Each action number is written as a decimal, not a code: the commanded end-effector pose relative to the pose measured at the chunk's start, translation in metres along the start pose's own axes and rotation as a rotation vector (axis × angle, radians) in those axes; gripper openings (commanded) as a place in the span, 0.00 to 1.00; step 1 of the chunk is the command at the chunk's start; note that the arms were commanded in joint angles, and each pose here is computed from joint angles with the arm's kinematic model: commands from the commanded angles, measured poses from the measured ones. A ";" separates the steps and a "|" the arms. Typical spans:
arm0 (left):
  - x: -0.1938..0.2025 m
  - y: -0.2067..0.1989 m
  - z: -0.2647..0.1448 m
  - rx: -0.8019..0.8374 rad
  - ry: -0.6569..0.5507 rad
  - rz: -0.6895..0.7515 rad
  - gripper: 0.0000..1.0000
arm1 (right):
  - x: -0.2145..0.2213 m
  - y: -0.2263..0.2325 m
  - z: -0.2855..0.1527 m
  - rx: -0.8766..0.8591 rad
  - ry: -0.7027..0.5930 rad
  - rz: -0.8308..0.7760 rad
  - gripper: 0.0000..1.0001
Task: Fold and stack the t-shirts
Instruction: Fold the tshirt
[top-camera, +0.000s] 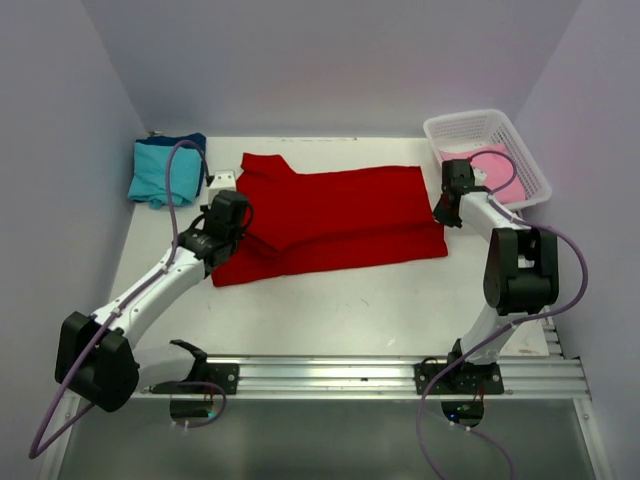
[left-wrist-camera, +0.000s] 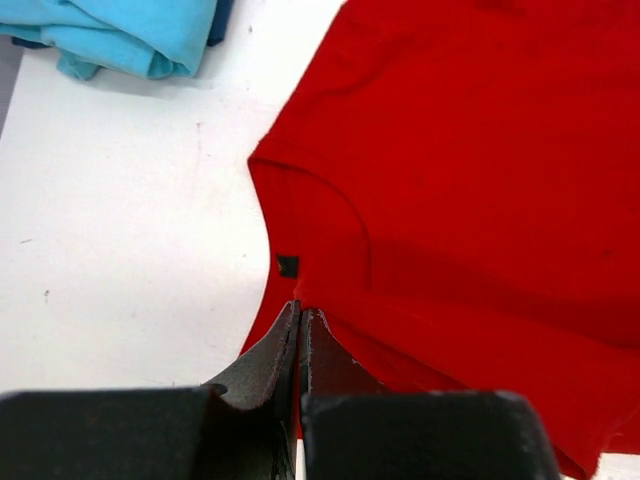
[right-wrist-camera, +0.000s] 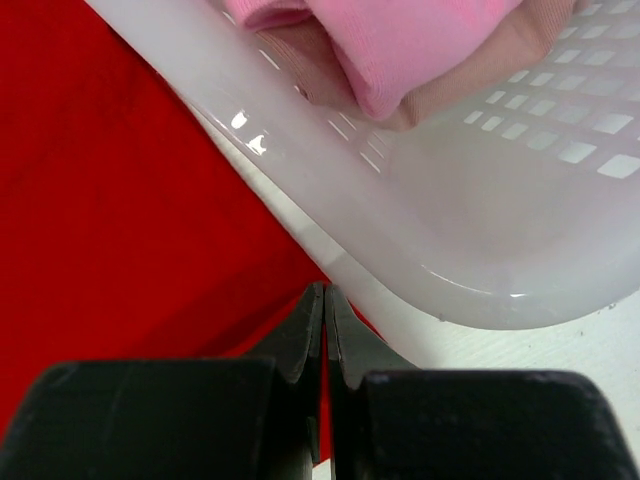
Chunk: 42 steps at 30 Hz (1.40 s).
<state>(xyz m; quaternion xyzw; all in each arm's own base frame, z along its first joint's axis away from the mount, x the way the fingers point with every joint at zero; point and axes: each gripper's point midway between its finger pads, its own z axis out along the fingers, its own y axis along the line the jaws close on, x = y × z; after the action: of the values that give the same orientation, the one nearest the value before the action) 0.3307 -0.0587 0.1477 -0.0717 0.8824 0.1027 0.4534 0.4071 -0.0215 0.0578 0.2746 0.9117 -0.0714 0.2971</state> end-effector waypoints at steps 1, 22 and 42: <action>-0.023 0.016 -0.015 -0.039 -0.063 -0.052 0.00 | -0.024 0.010 -0.006 -0.052 -0.079 0.016 0.00; 0.001 0.016 0.000 -0.055 -0.011 -0.037 0.00 | -0.020 0.039 0.011 -0.155 -0.015 -0.026 0.00; -0.037 0.009 -0.038 0.123 -0.155 -0.165 1.00 | -0.044 0.059 -0.102 -0.374 -0.278 -0.127 0.99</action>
<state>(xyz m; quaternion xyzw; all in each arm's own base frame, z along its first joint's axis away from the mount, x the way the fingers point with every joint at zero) 0.3171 -0.0462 0.1875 -0.1118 0.8493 0.0631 0.5120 0.4234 0.0205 0.1583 0.1859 0.8765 0.0352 0.4426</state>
